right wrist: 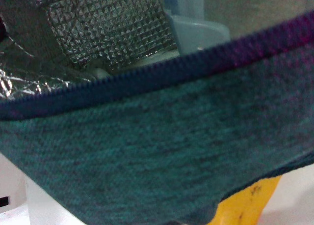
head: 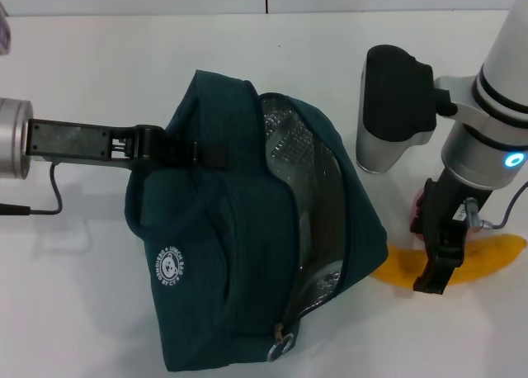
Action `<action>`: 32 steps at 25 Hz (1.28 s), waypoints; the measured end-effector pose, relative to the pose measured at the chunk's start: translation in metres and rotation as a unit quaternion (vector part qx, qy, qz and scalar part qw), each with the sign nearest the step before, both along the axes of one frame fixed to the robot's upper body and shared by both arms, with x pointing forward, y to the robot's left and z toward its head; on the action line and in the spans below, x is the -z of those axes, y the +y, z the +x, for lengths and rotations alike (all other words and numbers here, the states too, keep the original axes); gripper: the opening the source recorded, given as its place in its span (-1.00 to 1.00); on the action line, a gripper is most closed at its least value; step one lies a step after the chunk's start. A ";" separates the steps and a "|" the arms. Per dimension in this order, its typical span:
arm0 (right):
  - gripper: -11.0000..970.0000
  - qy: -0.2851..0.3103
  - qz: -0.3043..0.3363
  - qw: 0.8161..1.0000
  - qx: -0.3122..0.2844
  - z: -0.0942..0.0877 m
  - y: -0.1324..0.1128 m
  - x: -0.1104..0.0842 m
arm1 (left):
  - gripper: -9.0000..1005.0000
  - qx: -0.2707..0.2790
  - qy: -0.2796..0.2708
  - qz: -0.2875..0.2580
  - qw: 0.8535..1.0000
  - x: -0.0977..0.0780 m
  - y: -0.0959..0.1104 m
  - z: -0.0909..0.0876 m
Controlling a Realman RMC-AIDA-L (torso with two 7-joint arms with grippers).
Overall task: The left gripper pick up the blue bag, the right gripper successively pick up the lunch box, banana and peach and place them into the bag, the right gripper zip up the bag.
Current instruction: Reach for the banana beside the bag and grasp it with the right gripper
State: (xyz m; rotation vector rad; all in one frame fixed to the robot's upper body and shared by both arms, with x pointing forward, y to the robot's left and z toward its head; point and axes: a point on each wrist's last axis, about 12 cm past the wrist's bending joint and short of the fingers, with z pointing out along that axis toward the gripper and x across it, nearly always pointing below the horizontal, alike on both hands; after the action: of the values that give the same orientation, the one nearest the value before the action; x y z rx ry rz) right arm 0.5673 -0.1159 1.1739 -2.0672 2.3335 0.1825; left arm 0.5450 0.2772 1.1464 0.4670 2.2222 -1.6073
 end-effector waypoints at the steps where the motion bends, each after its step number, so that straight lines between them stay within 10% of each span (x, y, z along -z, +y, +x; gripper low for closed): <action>1: 0.79 0.002 -0.001 1.000 -0.001 -0.001 0.000 0.001 | -0.90 0.000 0.000 0.000 1.000 0.000 0.000 0.000; 32: 0.33 0.010 -0.020 1.000 0.000 -0.003 0.004 0.017 | -0.90 0.000 -0.004 -0.007 1.000 -0.002 -0.001 0.001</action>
State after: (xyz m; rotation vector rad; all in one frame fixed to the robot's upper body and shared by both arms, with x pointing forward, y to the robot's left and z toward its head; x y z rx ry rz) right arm 0.5644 -0.1122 1.1569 -2.0947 2.3677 0.1586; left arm 0.5463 0.2761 1.1486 0.4686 2.2040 -1.6155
